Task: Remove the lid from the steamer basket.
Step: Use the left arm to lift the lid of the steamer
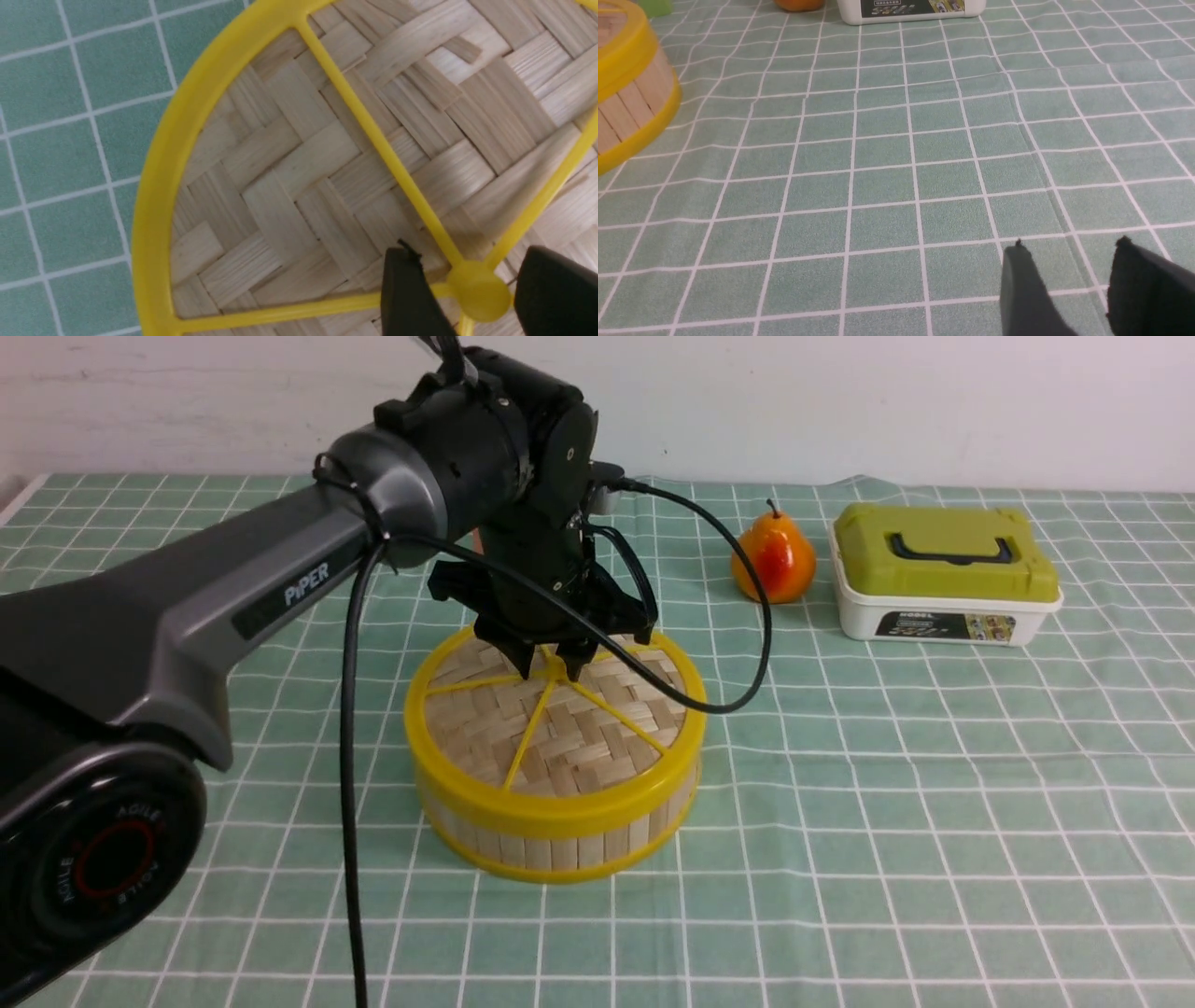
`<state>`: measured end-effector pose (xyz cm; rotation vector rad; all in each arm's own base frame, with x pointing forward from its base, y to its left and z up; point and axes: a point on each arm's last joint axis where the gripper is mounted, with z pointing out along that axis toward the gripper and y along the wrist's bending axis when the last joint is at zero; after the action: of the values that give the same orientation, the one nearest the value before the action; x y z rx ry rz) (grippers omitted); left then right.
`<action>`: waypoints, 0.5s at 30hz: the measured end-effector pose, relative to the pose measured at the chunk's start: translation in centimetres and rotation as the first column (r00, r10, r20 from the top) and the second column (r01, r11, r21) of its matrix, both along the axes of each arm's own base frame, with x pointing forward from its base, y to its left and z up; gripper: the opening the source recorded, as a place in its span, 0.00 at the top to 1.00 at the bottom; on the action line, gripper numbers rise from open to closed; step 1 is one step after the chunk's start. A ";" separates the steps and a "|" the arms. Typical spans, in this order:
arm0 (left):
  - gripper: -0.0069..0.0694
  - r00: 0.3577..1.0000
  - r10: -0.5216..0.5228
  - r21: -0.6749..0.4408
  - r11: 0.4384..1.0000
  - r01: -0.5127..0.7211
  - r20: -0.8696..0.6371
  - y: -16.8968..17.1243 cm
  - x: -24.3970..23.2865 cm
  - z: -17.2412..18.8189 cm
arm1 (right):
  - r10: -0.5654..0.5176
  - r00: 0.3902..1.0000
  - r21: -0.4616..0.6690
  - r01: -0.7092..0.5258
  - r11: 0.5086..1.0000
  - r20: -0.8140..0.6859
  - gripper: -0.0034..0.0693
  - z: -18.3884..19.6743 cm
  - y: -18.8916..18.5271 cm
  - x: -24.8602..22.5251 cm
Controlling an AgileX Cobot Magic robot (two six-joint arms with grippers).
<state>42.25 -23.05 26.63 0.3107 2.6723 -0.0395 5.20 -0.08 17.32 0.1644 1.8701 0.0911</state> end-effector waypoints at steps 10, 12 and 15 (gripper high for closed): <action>0.51 1.000 -0.007 0.002 1.000 0.007 0.005 -0.3 0.4 -0.8 | 0.000 1.000 0.000 0.000 1.000 0.000 0.62 0.0 0.0 0.0; 0.52 1.000 -0.007 0.001 1.000 0.007 0.004 -0.3 0.5 -0.9 | 0.000 1.000 0.000 0.000 1.000 0.000 0.62 0.0 0.0 0.0; 0.58 1.000 -0.008 -0.002 1.000 0.008 0.005 -0.4 0.5 -0.9 | 0.000 1.000 0.000 0.000 1.000 0.000 0.62 0.0 0.0 0.0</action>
<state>42.76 -23.43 25.74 0.3202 2.6665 -0.0435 5.20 -0.08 17.32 0.1644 1.8701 0.0911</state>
